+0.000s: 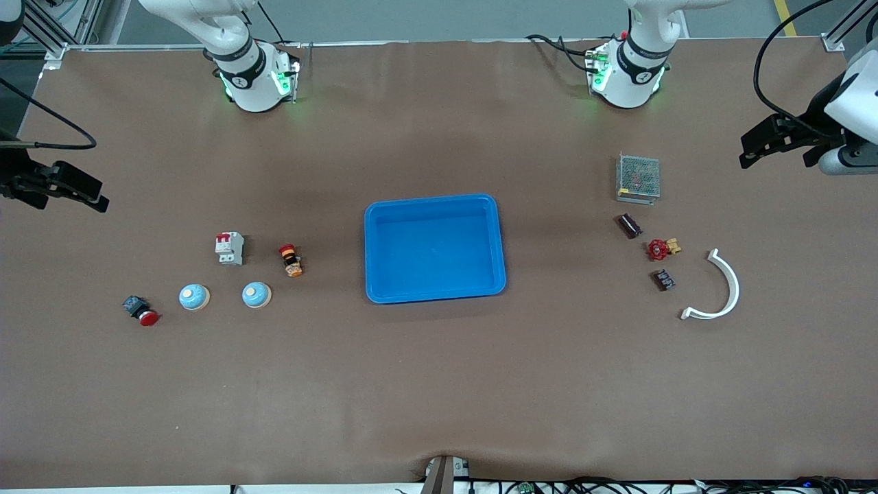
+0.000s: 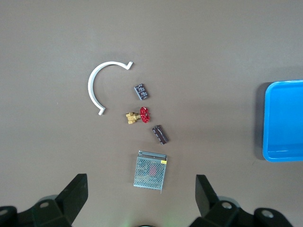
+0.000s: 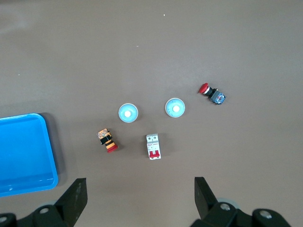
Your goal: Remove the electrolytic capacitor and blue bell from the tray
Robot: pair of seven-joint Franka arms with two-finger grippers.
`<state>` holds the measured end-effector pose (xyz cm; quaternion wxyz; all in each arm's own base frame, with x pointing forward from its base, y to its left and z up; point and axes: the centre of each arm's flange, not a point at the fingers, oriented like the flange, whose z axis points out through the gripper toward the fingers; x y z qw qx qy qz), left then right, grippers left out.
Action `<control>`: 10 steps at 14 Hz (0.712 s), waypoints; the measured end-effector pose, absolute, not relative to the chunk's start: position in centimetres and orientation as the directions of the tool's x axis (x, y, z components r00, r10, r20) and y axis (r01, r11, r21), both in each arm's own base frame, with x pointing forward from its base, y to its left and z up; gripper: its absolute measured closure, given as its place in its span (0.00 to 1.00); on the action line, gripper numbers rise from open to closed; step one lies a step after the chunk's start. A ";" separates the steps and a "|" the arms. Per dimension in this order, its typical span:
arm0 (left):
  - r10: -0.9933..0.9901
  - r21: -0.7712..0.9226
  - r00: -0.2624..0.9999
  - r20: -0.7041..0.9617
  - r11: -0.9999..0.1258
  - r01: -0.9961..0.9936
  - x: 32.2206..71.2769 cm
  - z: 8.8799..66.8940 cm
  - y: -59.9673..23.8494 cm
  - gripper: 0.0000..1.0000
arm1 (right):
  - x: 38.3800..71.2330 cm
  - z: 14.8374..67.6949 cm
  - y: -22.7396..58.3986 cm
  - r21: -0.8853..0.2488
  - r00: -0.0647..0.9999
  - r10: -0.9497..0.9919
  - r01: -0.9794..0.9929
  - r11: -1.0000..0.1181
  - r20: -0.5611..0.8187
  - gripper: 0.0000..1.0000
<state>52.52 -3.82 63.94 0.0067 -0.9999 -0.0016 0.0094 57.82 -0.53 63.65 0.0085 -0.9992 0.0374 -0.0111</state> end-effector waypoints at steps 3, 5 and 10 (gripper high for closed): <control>-0.002 -0.013 1.000 -0.019 -1.000 -0.002 52.4 64.1 -3.6 0.00 | 57.8 63.6 -0.5 -0.017 0.998 -0.061 -0.061 -0.998 0.017 0.00; -0.001 -0.013 1.000 -0.021 -1.000 -0.001 52.4 64.0 -3.4 0.00 | 57.7 63.5 -0.6 -0.017 0.999 -0.042 -0.042 -0.999 0.008 0.00; 0.000 -0.015 0.999 -0.047 -1.000 -0.001 52.1 63.8 -3.3 0.00 | 57.5 63.4 -0.6 -0.016 1.000 -0.026 -0.026 -1.000 -0.005 0.00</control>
